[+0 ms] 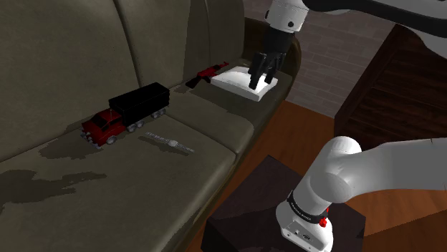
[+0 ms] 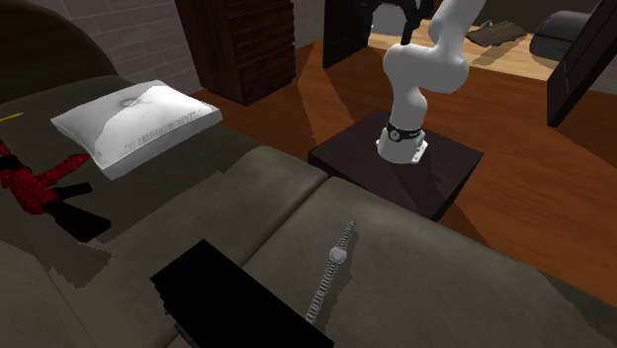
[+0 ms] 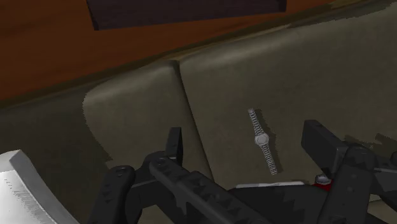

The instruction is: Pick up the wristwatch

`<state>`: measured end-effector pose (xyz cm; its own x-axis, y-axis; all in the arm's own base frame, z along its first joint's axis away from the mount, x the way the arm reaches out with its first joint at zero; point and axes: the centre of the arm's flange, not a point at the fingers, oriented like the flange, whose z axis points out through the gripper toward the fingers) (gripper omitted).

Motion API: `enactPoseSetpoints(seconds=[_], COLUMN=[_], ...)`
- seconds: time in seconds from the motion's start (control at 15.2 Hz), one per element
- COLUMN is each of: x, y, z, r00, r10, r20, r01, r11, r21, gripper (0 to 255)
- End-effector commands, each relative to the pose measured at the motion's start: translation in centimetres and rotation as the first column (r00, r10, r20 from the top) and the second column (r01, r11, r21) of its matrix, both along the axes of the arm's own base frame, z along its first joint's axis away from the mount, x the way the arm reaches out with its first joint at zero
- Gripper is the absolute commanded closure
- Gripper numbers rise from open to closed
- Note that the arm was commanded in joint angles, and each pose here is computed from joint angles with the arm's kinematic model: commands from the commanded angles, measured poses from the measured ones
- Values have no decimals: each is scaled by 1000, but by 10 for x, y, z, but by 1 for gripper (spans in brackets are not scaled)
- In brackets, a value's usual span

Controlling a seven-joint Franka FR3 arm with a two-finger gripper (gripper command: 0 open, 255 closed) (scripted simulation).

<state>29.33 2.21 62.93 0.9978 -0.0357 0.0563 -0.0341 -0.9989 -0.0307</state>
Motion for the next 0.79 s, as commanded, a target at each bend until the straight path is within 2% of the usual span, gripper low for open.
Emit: enactPoseSetpoints(seconds=[0.0,0.73], x=[0,106], y=[0,36], z=[0,-96], r00=[1000,992], r10=[0,121], r20=[0,-21], r01=[0,-121], r11=[1000,993], r21=[0,1], gripper=[0,0])
